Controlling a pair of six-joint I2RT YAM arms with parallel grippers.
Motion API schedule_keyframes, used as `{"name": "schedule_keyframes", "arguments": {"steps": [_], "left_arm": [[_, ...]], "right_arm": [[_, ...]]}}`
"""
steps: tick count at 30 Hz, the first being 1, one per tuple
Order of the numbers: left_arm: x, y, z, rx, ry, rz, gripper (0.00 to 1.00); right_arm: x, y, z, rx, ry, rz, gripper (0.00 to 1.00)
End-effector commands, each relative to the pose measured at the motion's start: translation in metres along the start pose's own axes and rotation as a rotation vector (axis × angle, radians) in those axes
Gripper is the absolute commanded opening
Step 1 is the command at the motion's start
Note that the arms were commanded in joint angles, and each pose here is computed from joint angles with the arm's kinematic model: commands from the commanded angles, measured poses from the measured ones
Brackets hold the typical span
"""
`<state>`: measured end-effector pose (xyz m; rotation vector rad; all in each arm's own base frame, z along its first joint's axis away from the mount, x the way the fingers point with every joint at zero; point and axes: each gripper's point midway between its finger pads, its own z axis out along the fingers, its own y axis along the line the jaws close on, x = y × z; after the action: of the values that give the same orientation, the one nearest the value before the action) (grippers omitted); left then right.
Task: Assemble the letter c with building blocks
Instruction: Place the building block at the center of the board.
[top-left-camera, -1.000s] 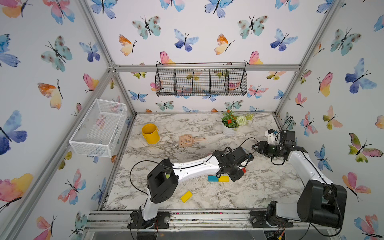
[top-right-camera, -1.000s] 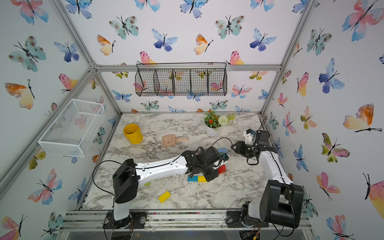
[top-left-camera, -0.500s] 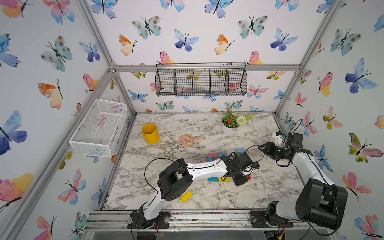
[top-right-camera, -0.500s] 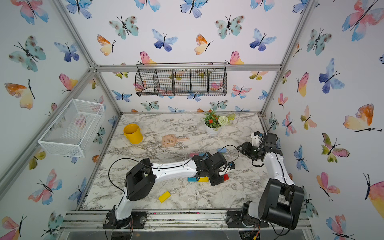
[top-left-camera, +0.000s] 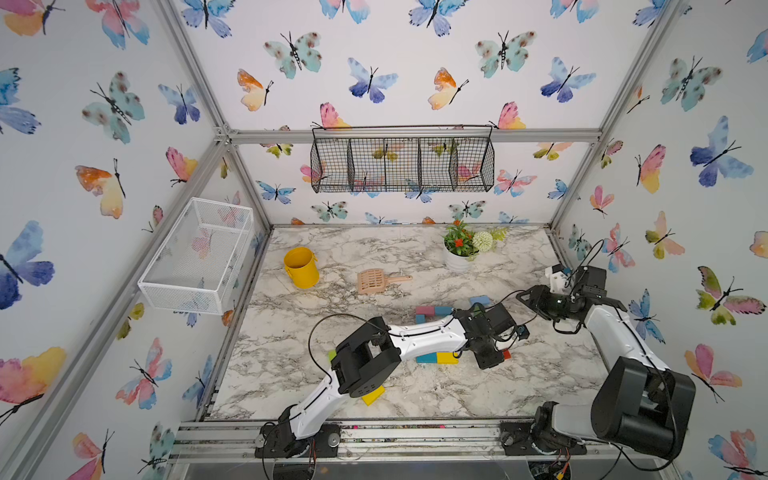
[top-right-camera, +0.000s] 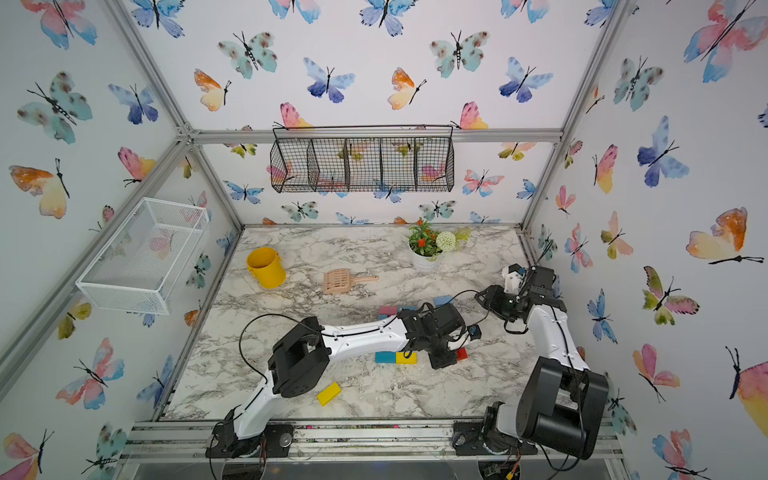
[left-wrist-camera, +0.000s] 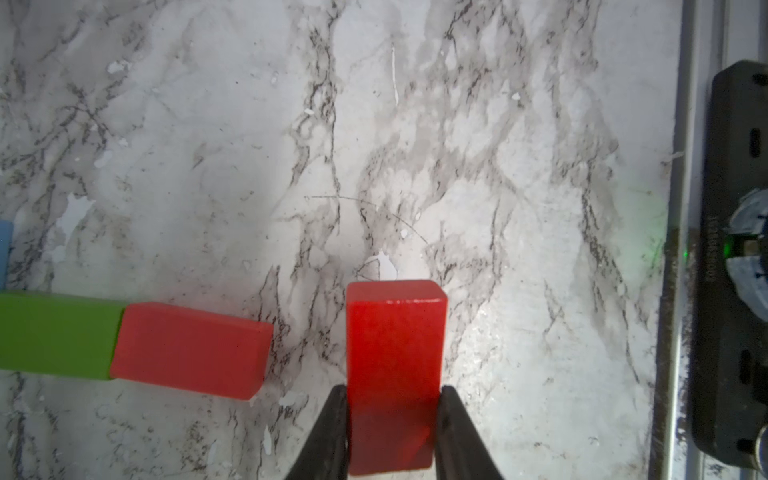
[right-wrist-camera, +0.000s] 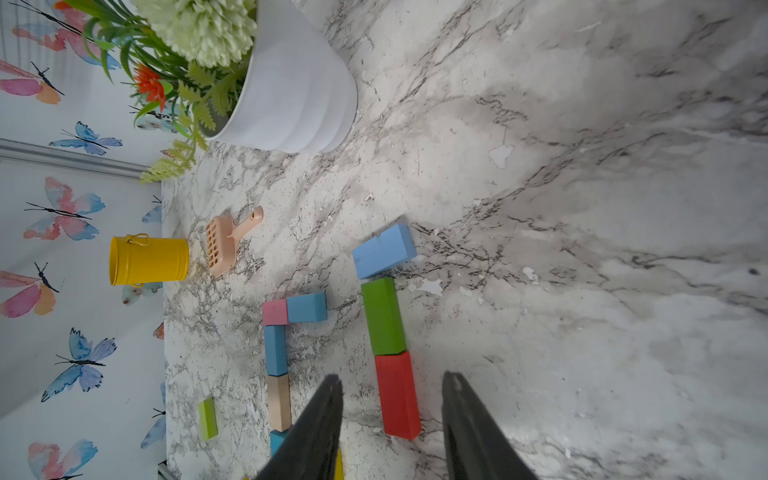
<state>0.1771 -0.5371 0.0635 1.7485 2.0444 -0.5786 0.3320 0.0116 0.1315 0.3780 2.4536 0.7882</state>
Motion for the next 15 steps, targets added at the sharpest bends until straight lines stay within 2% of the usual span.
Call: {"name": "schedule_keyframes", "arguments": {"steps": [1,10,15], "left_arm": [[0.010,-0.002,0.008,0.028,0.063,0.017,0.26],[0.007,0.003,0.019,0.020,0.106,0.028,0.22],[0.008,0.008,0.021,-0.002,0.131,0.025,0.30]], "right_arm": [[0.005,-0.003,-0.003,0.010,0.008,0.027,0.43],[0.000,-0.005,-0.006,0.016,-0.003,0.042,0.43],[-0.001,-0.008,-0.004,0.016,-0.002,0.050,0.43]]}}
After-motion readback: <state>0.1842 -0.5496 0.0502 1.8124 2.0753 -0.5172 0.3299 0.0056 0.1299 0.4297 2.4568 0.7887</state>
